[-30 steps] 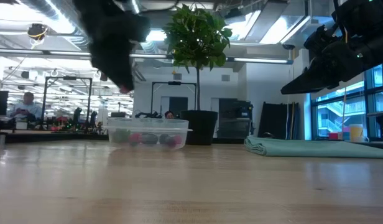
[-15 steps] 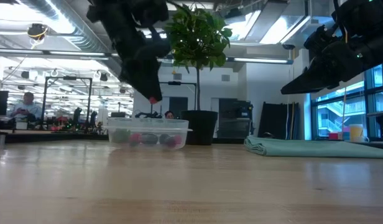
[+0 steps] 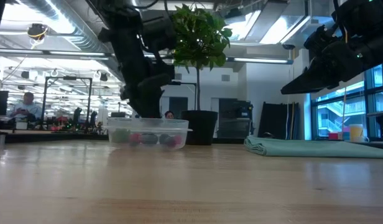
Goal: Pick and placing Produce into tupperware
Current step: Put the right strawberry into the container
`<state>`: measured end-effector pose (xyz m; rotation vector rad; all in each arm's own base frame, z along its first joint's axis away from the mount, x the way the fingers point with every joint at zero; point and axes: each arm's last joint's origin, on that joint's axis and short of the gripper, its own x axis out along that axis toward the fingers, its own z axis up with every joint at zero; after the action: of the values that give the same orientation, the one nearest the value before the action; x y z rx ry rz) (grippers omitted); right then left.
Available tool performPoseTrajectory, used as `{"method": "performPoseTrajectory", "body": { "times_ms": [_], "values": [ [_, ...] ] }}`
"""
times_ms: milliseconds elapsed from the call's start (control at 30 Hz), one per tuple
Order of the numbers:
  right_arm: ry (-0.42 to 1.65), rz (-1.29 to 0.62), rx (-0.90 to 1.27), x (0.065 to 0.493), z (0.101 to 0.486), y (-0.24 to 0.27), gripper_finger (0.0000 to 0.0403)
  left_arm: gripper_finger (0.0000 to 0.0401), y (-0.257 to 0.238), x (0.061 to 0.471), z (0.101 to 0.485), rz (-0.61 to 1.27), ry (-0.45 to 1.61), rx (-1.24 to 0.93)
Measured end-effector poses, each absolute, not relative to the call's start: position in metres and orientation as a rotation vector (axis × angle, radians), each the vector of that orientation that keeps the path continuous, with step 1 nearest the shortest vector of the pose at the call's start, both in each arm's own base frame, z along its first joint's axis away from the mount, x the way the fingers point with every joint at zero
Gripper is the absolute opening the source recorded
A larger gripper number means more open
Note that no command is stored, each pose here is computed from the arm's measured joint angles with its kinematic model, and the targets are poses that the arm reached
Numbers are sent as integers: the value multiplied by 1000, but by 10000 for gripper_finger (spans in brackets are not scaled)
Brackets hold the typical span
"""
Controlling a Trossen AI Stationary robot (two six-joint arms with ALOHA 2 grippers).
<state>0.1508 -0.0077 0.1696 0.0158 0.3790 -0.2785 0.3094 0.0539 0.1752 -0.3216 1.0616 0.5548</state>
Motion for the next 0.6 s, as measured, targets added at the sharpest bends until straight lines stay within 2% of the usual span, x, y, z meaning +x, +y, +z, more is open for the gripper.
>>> {"method": "performPoseTrajectory", "body": {
  "times_ms": [600],
  "values": [
    [380, -278, 15, 151, 170, -8, 141, 121, 54, 313, 172, 550, 1051, -326]
  ]
}}
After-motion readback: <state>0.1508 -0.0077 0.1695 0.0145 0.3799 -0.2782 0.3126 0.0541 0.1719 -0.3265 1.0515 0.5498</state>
